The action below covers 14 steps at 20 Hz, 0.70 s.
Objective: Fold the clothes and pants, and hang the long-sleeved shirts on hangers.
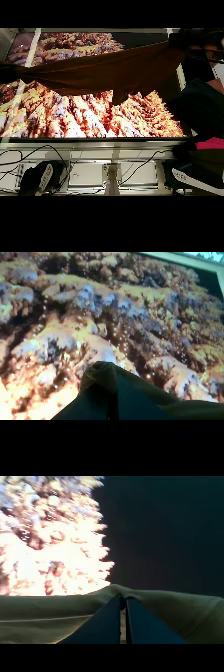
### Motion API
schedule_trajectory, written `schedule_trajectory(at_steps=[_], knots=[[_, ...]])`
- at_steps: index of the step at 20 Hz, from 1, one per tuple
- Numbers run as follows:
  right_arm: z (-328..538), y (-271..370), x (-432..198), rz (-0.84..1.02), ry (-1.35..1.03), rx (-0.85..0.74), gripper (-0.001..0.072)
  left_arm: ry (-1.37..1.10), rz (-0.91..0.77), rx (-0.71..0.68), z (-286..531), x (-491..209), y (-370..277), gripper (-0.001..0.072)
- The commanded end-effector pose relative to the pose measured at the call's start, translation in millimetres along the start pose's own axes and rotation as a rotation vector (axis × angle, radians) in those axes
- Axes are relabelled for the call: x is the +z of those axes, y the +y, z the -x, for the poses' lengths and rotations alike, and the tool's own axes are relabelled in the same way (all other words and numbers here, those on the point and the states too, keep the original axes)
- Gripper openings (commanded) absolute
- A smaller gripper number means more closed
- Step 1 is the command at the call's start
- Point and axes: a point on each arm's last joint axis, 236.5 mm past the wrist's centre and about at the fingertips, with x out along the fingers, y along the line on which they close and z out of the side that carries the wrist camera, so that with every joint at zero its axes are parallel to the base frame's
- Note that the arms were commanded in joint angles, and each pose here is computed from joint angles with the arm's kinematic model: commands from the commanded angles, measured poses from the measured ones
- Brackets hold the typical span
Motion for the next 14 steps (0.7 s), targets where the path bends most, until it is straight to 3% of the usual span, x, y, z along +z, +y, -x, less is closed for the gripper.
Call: schedule_trajectory(at_steps=[1, 8, 14], knots=[[70, 32, 3, -0.004, -0.06, 0.163, 0.0011, -0.216, -0.016, -0.004, 51, 49, -13, 0.0021], [174, 68, -12, -0.025, -0.132, 0.362, 0.0012, -0.488, -0.048, -0.02, 147, 93, -36, 0.0019], [110, 51, -28, -0.024, -0.02, 0.262, 0.0011, -0.191, 0.082, -0.042, 81, 38, -27, 0.0019]])
